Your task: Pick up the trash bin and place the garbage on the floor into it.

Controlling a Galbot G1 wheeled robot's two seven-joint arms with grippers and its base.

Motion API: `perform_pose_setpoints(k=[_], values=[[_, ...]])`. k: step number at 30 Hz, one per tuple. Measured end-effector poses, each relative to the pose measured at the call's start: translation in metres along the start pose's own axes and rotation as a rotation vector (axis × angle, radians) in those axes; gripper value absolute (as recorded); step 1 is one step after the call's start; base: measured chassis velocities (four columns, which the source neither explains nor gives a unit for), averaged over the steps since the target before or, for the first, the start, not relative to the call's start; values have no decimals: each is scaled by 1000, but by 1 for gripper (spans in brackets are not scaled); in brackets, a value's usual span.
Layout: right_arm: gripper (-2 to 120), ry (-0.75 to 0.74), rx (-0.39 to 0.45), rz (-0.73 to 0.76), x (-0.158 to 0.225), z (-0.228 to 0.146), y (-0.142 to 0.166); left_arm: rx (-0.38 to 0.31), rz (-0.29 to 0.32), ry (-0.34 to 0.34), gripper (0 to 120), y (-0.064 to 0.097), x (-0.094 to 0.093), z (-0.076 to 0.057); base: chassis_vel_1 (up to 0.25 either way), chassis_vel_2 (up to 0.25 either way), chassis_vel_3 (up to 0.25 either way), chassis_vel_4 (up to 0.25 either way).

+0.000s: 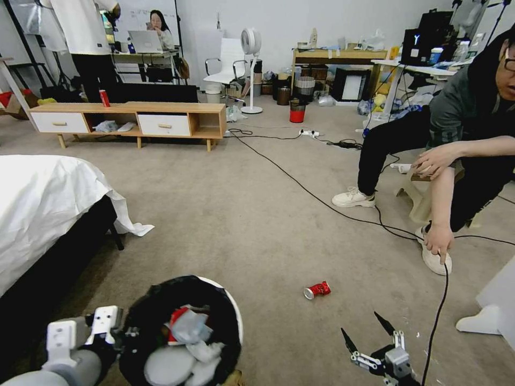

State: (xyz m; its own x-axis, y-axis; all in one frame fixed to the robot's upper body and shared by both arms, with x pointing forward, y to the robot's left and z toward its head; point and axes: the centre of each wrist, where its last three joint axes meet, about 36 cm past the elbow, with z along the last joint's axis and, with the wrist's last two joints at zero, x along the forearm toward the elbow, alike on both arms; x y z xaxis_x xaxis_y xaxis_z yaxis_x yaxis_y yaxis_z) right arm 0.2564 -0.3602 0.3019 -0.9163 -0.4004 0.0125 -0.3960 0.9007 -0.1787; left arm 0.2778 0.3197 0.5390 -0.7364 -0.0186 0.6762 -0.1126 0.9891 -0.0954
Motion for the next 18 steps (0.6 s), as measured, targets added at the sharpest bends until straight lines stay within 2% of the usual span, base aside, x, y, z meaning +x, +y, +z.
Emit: perform_pose_setpoints(k=[4,11,18], values=[[100,-57,-35,26,-8,3,1,19,-17,-4,1,7,0,-2,0,0,0,0],[100,14,-21,-3,2,9,9,44,-62,-4,1,20,-6,-3,0,0,0,0],[100,23,-36,-37,-9,12,11,78,-108,-2,1,36,-9,2,0,0,0,0]])
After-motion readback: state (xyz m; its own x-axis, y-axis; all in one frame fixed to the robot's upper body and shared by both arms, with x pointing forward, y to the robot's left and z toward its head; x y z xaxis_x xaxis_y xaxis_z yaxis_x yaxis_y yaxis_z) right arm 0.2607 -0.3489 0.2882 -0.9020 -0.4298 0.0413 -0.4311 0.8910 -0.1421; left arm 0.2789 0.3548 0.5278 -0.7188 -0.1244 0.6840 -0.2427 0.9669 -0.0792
